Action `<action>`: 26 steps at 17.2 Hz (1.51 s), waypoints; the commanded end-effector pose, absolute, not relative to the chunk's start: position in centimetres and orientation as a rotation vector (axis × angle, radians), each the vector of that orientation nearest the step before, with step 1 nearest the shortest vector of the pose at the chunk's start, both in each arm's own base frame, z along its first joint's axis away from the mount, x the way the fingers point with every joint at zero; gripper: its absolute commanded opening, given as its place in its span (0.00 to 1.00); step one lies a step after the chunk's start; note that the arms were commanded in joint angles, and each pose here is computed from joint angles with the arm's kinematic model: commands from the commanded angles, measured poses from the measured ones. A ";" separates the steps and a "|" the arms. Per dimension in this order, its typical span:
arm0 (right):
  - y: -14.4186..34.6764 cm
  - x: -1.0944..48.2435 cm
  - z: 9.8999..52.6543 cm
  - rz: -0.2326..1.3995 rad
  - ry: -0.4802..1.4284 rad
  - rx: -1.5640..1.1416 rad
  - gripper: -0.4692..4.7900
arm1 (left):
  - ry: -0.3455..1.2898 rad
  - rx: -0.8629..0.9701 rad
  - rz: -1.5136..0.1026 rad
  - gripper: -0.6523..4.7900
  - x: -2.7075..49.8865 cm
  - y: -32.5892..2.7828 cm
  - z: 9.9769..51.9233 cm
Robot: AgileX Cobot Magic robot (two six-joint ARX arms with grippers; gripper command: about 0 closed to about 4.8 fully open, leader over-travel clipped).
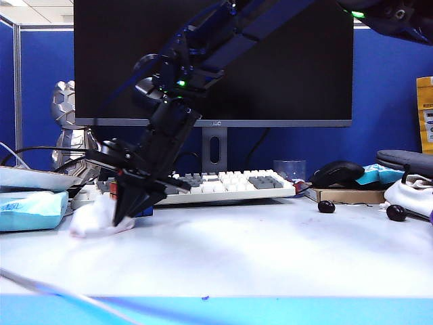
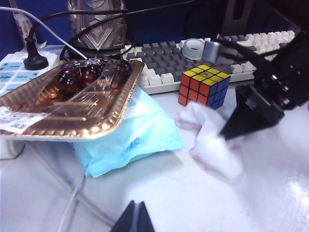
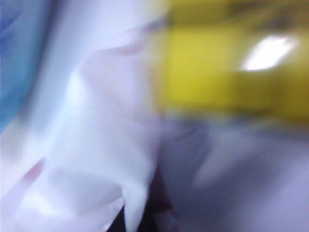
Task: Use the wet wipes on the table to wipe the cherry juice off the table, then put the wipes back on the table.
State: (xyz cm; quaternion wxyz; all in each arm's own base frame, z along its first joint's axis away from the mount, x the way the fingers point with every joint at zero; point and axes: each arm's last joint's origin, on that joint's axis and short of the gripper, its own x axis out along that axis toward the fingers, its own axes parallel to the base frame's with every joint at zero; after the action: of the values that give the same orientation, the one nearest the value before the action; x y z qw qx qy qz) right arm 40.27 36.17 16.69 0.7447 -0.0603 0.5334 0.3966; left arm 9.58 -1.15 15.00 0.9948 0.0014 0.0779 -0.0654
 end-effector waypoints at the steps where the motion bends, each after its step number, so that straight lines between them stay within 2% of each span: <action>1: 35.2 40.0 16.4 0.781 1.243 -0.199 0.08 | 0.164 -0.001 -0.133 0.12 9.6 -1.1 14.9; 9: 26.6 42.6 15.7 0.367 1.476 -0.399 0.08 | 0.164 -0.001 -0.133 0.12 9.6 -1.1 14.9; 19: 21.4 44.9 16.0 0.113 1.460 -0.536 0.08 | 0.164 -0.001 -0.133 0.12 9.6 -1.1 14.9; 26: 16.2 47.0 16.1 0.010 1.468 -0.570 0.08 | 0.164 -0.001 -0.133 0.12 9.6 -1.1 14.9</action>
State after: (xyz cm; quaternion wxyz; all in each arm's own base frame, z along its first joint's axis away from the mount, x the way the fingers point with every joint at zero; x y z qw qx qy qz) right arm 46.70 17.10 17.42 0.7214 -0.2545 0.6440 0.0081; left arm 9.58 -1.15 15.01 0.9948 0.0014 0.0777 -0.0654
